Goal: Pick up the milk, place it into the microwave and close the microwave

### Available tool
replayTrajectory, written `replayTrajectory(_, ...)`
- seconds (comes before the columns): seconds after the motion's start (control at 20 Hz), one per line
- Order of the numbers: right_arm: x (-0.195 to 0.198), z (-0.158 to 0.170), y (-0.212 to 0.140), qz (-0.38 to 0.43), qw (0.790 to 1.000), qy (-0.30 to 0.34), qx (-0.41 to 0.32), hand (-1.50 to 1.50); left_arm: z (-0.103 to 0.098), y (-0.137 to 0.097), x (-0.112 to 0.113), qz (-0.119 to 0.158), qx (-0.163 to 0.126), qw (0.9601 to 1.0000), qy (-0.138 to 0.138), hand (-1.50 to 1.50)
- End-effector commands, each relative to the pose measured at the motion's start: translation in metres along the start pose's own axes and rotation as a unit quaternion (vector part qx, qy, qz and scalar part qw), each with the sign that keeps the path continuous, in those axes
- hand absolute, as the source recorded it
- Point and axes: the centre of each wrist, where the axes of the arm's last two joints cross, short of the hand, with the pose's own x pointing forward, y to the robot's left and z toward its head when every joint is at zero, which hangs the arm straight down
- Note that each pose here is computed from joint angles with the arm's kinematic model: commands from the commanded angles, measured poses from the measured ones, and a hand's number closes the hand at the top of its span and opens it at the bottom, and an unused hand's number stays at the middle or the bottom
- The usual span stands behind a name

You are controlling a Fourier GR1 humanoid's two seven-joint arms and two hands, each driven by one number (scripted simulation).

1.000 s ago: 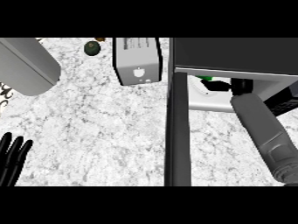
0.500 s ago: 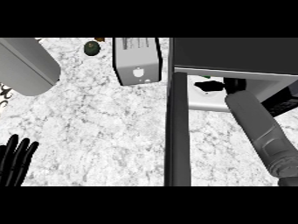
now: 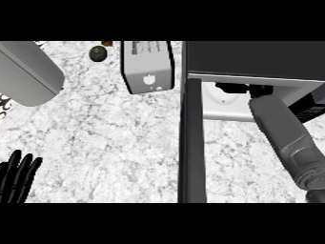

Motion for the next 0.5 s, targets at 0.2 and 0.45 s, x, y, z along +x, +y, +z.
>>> replayTrajectory(0.2,-0.014,0.0,-0.013,-0.008,0.999,0.001,-0.039,-1.5,0.008,0.007,0.004,-0.014,-0.001,0.9999,-0.004,-1.5)
replayTrajectory(0.45,-0.024,-0.006,-0.031,-0.003,0.998,-0.005,-0.057,-1.5,0.019,-0.017,0.004,0.003,-0.005,1.0,-0.004,-1.5)
